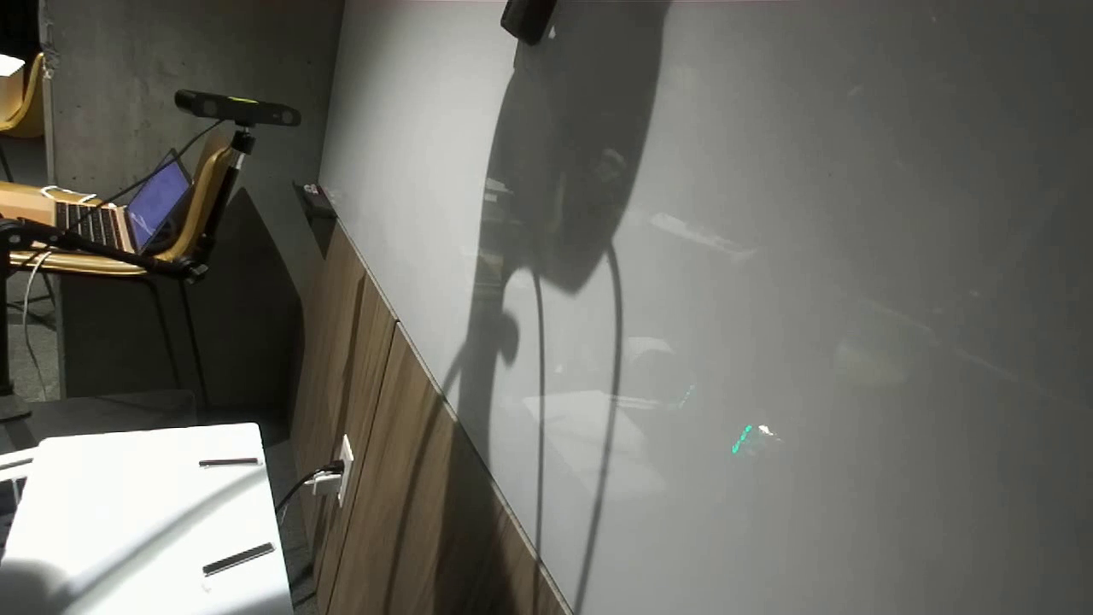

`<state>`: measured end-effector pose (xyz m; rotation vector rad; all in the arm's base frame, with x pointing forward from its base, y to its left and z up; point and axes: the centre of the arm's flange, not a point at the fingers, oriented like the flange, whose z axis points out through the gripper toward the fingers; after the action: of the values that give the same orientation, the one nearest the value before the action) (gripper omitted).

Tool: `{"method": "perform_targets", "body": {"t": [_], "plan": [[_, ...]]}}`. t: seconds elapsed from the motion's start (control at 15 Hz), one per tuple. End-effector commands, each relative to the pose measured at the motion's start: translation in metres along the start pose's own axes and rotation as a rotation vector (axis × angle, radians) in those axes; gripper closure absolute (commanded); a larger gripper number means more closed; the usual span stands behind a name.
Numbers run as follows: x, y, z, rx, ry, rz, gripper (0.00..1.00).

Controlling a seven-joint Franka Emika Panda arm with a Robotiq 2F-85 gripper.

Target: Get the white board eraser from the table, use it to erase the white board and then put it back on the table

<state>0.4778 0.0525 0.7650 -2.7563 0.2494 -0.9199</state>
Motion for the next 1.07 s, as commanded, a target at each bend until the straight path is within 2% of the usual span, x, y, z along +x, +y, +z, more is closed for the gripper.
{"method": "perform_targets", "body": {"t": [0.0,0.2,0.33,0.6,1.0], "plan": [[-0.013,-0.012,0.047,0.022,-0.033,0.009,0.69],[-0.024,-0.007,0.080,-0.003,-0.071,0.000,0.69],[-0.018,0.006,0.095,-0.024,-0.079,0.002,0.69],[0.004,0.032,0.101,-0.041,-0.086,0.033,0.69],[0.018,0.075,0.120,-0.080,-0.114,0.061,0.69]]}}
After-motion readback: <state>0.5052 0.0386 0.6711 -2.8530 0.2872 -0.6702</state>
